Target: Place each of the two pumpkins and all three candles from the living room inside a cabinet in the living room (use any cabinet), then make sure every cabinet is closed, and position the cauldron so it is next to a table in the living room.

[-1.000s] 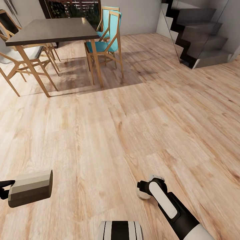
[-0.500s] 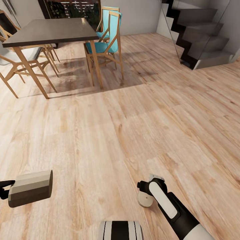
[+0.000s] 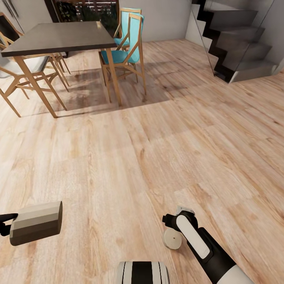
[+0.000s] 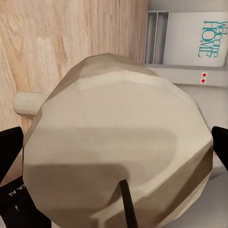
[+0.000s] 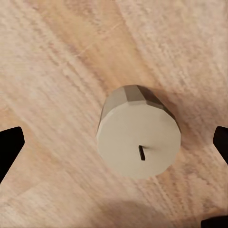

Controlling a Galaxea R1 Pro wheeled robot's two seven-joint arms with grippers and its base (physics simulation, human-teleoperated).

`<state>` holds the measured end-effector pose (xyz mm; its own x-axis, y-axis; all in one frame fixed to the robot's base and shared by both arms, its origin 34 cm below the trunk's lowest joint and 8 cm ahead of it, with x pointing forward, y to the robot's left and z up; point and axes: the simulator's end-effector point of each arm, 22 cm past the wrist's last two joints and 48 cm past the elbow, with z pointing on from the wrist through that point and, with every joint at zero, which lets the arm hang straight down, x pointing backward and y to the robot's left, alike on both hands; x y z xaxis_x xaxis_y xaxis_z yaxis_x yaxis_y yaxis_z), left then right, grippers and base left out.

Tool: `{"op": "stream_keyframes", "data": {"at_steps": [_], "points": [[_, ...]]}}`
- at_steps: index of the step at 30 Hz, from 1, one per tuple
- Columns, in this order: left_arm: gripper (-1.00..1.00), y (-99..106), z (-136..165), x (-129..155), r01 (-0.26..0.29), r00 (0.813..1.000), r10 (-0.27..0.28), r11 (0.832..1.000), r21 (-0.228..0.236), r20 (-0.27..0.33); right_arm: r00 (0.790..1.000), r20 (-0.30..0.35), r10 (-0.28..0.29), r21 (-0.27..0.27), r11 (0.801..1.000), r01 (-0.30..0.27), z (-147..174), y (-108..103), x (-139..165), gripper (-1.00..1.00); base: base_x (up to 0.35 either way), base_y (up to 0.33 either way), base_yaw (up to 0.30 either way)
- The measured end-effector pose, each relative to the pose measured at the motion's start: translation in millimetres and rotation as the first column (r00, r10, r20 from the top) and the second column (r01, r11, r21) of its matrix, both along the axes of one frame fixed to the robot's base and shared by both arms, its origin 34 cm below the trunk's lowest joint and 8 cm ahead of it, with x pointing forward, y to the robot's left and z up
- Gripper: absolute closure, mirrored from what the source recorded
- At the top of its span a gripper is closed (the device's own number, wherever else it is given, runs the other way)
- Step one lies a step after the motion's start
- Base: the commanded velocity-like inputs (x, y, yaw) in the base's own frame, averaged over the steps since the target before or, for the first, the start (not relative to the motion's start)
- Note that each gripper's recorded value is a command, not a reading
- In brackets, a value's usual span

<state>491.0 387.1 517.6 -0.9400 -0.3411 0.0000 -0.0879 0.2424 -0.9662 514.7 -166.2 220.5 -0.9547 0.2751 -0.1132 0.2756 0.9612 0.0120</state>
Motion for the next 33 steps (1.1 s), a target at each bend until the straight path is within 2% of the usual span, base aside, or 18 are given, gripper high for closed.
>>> {"op": "stream_keyframes", "data": {"at_steps": [23,33], "points": [[1.00,0.0,-9.2,0.2,0.000,1.000,0.000,1.000,0.002,-0.019,1.000,-0.020,-0.001,0.000,1.000,0.001,-9.3,-0.1,-5.8,-1.00,0.000,0.000,0.000],[1.00,-1.0,-17.7,-3.2,0.015,1.000,-0.014,0.999,0.030,-0.028,1.000,-0.024,-0.001,0.000,1.000,0.001,-11.1,0.0,-6.9,-1.00,0.000,0.000,0.000]]}}
